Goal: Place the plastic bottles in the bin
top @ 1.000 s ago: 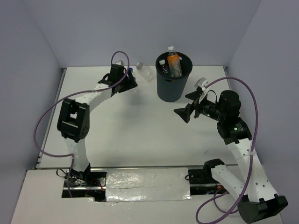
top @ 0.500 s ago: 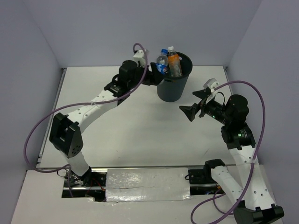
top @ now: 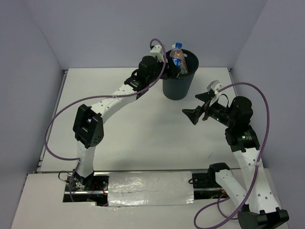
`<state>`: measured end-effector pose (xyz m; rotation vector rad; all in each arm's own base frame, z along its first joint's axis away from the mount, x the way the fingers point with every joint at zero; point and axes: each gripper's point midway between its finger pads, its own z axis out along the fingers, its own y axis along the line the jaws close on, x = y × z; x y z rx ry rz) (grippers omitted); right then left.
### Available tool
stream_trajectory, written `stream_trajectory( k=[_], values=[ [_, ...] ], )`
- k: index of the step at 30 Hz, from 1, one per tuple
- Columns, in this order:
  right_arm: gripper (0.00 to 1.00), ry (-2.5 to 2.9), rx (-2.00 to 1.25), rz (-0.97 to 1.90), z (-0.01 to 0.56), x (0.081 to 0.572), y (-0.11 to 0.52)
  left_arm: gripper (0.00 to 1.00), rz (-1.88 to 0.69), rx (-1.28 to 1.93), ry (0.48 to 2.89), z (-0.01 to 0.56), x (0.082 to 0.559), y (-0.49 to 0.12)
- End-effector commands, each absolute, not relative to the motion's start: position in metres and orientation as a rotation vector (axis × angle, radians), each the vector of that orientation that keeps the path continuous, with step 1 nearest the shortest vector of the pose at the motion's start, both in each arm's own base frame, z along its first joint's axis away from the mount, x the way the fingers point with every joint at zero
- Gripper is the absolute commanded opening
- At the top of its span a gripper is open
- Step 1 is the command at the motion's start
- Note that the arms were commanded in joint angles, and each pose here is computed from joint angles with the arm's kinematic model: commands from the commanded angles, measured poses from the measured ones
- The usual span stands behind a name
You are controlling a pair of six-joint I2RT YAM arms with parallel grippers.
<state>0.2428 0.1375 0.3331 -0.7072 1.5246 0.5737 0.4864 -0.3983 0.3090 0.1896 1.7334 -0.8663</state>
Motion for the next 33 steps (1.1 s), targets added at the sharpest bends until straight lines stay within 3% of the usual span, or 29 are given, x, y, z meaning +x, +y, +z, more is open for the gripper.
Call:
stream_trajectory(
  k=[1,8,11,16,22,26,33],
  values=[
    [1.0,1.477,-0.716,0.57,0.343,0.243,0.138,0.31,-0.98,0.158,1.586,0.358,0.485,-0.405],
    [1.0,1.475,-0.718,0.577,0.343,0.242,0.139,0.3,-1.071,0.165,1.512,0.378,0.469,-0.407],
    [1.0,1.479,-0.715,0.579,0.343,0.243,0.139,0.34,-1.069,0.141,1.482,0.386,0.471,-0.407],
    [1.0,1.487,-0.706,0.577,0.341,0.245,0.138,0.45,-0.954,0.042,1.462,0.372,0.5,-0.4],
    [1.0,1.489,-0.711,0.582,0.34,0.245,0.138,0.47,-0.903,-0.023,1.48,0.356,0.532,-0.41],
    [1.0,1.483,-0.714,0.578,0.341,0.244,0.138,0.6,-0.907,-0.028,1.505,0.341,0.543,-0.419],
    [1.0,1.481,-0.729,0.586,0.34,0.243,0.14,0.93,-0.882,-0.005,1.523,0.341,0.541,-0.419]
  ],
)
